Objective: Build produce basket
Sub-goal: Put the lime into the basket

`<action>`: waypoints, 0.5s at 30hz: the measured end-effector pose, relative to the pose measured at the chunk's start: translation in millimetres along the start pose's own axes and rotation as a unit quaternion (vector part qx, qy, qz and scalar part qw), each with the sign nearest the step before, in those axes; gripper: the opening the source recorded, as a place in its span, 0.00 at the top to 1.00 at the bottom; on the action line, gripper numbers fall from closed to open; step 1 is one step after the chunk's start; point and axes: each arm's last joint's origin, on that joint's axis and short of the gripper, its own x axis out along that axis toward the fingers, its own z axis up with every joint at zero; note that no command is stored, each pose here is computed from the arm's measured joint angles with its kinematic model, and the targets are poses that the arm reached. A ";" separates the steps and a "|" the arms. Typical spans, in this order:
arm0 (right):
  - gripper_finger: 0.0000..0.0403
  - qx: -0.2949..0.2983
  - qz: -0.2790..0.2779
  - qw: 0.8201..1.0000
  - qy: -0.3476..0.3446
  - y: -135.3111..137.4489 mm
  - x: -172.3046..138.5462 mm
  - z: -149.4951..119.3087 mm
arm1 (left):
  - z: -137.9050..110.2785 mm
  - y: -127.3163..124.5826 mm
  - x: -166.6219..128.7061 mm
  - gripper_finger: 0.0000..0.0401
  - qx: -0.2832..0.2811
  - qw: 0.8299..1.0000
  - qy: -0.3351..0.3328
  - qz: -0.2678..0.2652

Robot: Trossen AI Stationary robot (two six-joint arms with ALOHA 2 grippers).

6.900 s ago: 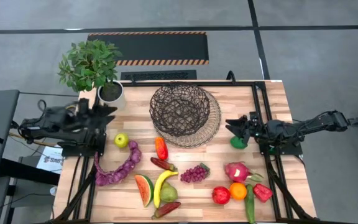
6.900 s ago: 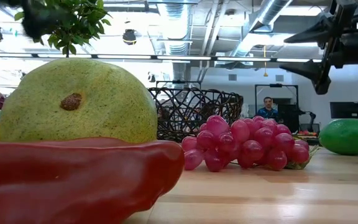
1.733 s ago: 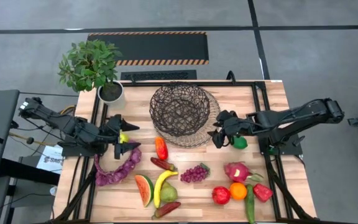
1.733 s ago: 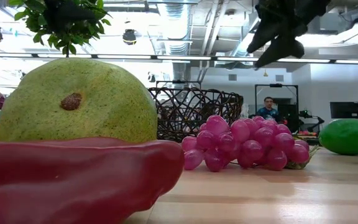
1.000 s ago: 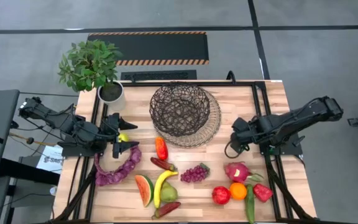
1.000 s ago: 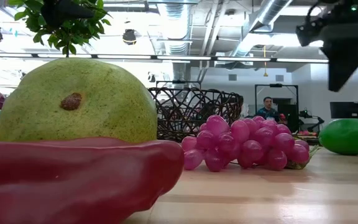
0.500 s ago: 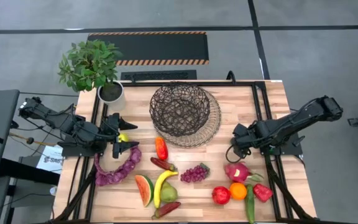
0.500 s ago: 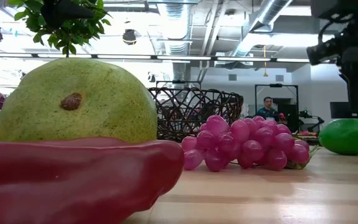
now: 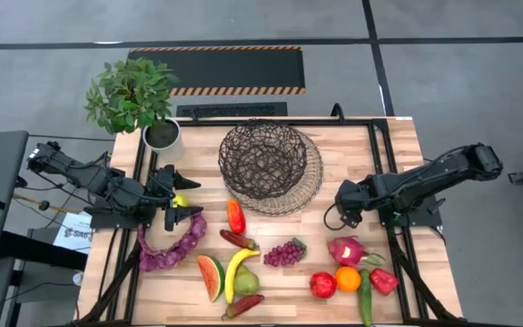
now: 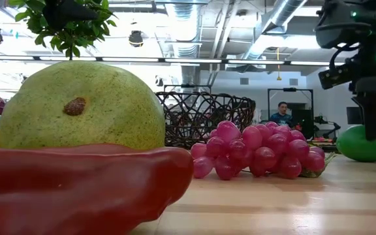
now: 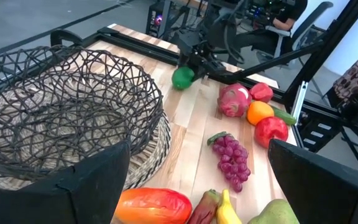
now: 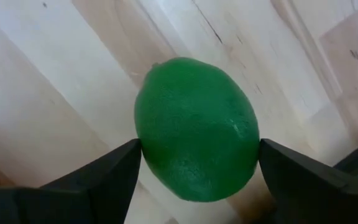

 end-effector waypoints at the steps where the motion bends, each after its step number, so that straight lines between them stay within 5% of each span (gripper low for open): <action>1: 0.16 0.000 0.003 1.000 0.000 -0.4 1.6 0.2 | -0.2 0.1 0.0 0.08 0.001 1.000 0.001 0.001; 15: 0.38 0.036 0.006 0.999 -0.002 -3.1 3.1 4.0 | -0.9 0.6 -0.1 0.08 0.003 1.000 0.005 0.003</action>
